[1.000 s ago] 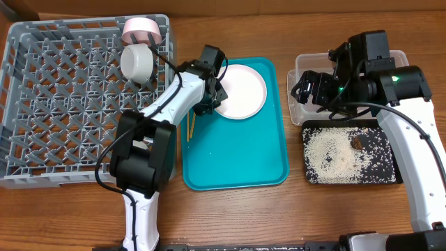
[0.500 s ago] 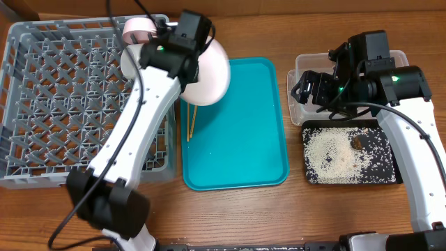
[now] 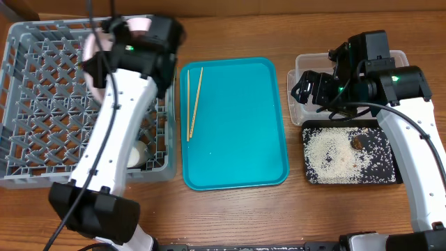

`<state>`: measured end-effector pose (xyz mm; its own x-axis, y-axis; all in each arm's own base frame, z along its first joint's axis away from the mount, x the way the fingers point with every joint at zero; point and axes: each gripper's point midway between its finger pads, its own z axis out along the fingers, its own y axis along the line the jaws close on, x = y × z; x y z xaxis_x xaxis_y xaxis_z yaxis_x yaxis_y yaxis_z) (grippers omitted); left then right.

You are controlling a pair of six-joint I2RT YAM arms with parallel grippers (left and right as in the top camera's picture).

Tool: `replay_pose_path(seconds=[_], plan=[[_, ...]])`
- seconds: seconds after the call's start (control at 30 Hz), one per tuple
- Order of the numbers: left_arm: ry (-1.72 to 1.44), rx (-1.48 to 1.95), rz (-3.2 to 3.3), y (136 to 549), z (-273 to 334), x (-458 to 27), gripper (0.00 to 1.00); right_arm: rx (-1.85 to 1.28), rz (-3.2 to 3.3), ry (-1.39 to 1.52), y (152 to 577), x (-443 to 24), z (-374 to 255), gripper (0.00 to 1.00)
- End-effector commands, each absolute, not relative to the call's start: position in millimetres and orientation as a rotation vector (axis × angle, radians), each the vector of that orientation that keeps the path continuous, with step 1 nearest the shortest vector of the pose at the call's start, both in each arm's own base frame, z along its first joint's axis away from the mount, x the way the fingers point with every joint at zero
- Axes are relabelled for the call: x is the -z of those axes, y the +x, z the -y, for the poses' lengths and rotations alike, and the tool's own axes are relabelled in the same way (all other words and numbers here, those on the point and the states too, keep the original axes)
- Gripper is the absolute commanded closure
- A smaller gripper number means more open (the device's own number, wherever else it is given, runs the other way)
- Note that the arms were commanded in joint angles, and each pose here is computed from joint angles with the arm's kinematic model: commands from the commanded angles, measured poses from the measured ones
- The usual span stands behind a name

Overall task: Sort waste into correct bins and load items into the dishwasher
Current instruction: 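Lift the white plate with the left gripper and stand it in the rack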

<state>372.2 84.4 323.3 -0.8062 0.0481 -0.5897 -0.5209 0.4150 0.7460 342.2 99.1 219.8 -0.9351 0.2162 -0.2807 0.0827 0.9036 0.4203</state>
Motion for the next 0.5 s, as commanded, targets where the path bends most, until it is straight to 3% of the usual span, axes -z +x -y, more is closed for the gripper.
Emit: replay_pose_path(seconds=[0.0, 0.2, 0.47], plan=[[-0.478, -1.474, -2.073, 360, -109, -342, 0.96, -0.584, -2.717, 0.216, 347, -228, -98, 0.00], [-0.486, -1.484, -2.079, 362, -111, -327, 0.96, -0.584, -2.717, 0.216, 347, -228, -98, 0.00], [-0.426, -1.565, -2.098, 363, -112, -265, 0.96, -0.584, -2.717, 0.216, 347, -228, -98, 0.00]])
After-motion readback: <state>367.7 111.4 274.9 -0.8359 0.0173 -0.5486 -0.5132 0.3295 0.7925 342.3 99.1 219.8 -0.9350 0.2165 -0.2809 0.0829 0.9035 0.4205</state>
